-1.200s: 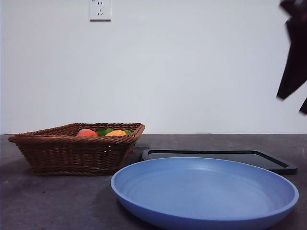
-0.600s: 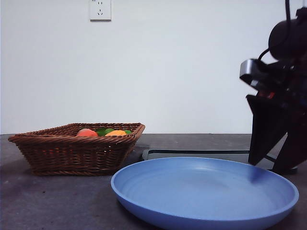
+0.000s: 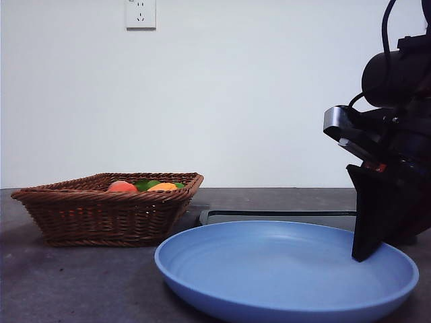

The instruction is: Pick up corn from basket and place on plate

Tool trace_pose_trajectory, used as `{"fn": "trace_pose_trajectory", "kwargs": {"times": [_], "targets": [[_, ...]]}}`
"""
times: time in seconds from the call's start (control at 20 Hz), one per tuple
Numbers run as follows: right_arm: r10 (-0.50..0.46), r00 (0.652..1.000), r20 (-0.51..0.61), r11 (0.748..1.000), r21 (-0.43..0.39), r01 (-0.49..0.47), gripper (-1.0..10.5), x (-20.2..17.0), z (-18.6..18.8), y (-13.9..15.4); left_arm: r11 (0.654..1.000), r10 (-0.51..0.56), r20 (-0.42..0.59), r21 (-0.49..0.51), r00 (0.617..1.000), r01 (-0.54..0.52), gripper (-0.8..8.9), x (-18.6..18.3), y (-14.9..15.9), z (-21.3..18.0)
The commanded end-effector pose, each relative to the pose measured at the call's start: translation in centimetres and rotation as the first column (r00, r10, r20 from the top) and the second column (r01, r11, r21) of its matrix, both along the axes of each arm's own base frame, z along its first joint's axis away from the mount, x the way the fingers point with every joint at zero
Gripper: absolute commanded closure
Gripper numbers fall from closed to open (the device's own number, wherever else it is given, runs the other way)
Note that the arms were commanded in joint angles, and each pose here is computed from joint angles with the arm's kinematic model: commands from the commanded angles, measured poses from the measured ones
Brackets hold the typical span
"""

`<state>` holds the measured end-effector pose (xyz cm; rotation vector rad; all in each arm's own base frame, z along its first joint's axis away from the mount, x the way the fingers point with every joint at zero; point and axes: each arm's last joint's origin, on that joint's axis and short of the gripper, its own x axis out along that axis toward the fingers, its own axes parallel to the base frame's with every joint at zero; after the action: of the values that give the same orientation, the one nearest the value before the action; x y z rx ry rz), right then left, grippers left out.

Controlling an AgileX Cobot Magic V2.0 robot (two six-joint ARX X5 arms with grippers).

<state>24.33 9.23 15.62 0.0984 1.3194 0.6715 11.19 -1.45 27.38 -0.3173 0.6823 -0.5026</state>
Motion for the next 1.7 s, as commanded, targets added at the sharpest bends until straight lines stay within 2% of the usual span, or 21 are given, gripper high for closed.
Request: {"fn": "trace_pose_trajectory", "kwargs": {"times": [0.05, 0.25, 0.5, 0.9, 1.3, 1.7], "targets": [[-0.007, 1.0, 0.003, 1.0, -0.002, 0.007, 9.5, 0.5, 0.0, 0.1, 1.0, -0.009, 0.026, 0.0, 1.0, 0.009, 4.1, 0.2, 0.0, 0.7], [-0.035, 0.999, -0.007, 0.999, 0.004, 0.035, 9.5, 0.3, 0.5, -0.1, 1.0, -0.008, -0.008, -0.004, 1.0, 0.008, 4.1, 1.0, 0.0, 0.6], [-0.045, 0.997, 0.059, 0.999, 0.027, 0.044, 9.5, -1.1, 3.4, -0.7, 0.998, -0.068, -0.027, 0.002, 0.997, 0.068, 4.1, 3.8, -1.0, 1.6], [-0.12, 0.967, 0.226, 0.99, 0.098, 0.099, 9.5, -4.6, 9.0, -2.7, 0.984, -0.129, -0.064, 0.119, 0.99, 0.136, 4.1, 11.0, -6.0, 1.9], [-0.204, 0.923, 0.325, 0.978, 0.111, 0.177, 9.5, -7.4, 11.6, -4.4, 0.958, -0.176, -0.204, 0.188, 0.963, 0.215, 4.1, 19.0, -10.9, -1.3], [-0.206, 0.925, 0.319, 0.978, 0.108, 0.181, 9.5, -7.8, 11.7, -4.6, 0.945, -0.19, -0.305, 0.202, 0.933, 0.259, 4.1, 22.8, -13.2, -5.8]]}}
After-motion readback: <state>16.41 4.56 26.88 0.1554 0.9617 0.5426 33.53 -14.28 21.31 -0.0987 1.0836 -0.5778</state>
